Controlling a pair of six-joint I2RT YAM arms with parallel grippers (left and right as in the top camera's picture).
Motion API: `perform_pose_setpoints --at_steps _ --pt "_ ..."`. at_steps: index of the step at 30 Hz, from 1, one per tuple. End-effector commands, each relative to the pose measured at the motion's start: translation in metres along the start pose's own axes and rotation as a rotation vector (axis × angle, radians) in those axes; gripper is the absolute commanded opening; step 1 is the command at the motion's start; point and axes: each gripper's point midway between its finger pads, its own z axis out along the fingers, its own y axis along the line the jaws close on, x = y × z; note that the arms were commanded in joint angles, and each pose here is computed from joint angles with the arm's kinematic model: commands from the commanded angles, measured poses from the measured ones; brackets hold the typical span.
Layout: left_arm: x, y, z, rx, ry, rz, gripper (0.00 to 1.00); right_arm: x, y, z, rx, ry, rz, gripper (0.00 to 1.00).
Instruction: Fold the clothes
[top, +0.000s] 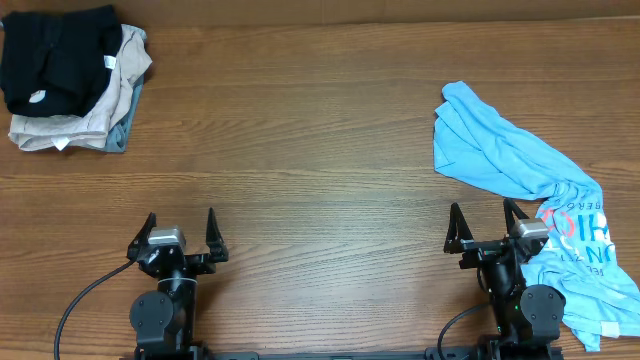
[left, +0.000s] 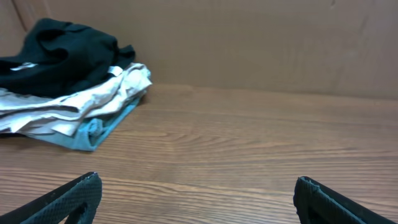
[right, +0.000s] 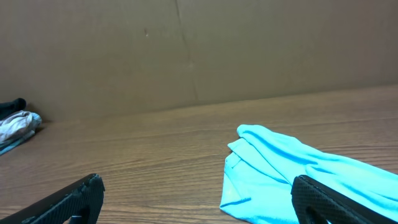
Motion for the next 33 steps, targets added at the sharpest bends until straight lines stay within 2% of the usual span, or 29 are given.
perform_pose_setpoints --at_steps 1,10,14,19,22,27,30,33 --pt "-0.001 0.005 0.0 -0.036 -0.009 0.061 1.0 0.001 -0.002 0.0 0.009 -0.008 -0.001 1.0" --pt "0.0 -0.002 0.0 0.008 -0.007 0.06 1.0 -0.006 -0.001 0.0 0.004 -0.034 -0.004 1.0" --pt "0.0 -0.004 0.0 0.02 -0.007 0.048 1.0 -0.017 0.011 -0.001 -0.059 -0.075 -0.014 1.0" --pt "-0.027 -0.007 -0.002 0.028 -0.114 0.043 1.0 -0.041 0.025 -0.006 -0.127 -0.147 -0.031 1.0" --pt "-0.047 -0.009 -0.007 0.038 -0.15 0.041 1.0 -0.07 0.032 -0.015 -0.145 -0.191 0.023 1.0" --pt "-0.088 -0.013 -0.019 0.041 -0.181 0.057 1.0 -0.124 0.042 -0.036 -0.143 -0.249 0.018 1.0" --pt "-0.109 -0.018 -0.02 0.064 -0.173 0.062 1.0 -0.148 0.045 -0.043 -0.126 -0.235 0.023 1.0" --pt "-0.127 -0.034 -0.017 0.149 -0.14 0.067 1.0 -0.164 0.048 -0.042 -0.116 -0.183 0.033 1.0"
